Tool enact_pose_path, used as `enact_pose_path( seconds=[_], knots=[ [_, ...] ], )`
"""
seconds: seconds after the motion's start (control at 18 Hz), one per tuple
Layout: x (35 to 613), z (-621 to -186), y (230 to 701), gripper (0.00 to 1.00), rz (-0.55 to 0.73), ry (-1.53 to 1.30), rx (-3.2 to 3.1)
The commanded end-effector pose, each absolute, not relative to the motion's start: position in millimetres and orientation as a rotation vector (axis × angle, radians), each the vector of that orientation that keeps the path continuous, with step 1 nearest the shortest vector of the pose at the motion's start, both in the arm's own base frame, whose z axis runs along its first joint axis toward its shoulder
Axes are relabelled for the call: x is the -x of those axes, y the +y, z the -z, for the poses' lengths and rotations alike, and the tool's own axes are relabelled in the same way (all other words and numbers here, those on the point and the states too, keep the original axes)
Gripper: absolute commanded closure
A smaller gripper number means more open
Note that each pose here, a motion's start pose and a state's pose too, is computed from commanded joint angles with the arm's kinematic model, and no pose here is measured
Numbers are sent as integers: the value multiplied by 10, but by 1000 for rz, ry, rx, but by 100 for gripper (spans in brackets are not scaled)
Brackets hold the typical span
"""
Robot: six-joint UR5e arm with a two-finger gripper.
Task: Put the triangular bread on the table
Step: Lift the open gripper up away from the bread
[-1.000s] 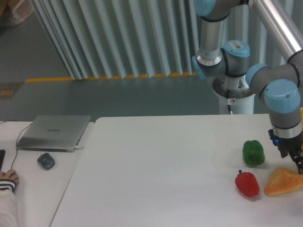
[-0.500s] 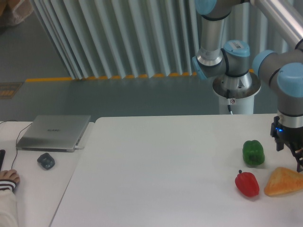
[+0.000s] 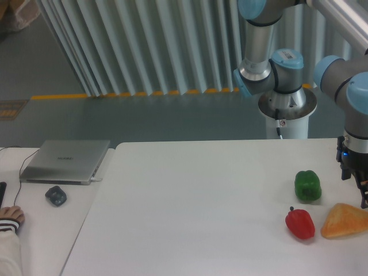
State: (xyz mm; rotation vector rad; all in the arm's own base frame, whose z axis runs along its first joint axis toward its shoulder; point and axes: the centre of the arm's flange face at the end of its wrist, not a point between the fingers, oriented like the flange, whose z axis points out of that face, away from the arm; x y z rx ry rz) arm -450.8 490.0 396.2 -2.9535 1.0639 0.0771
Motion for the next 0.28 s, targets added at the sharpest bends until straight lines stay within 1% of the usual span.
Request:
enact_pose_path(
  seconds=[0.28],
  knots=[
    [4506, -3952, 4908, 0, -71, 1062, 2947]
  ],
)
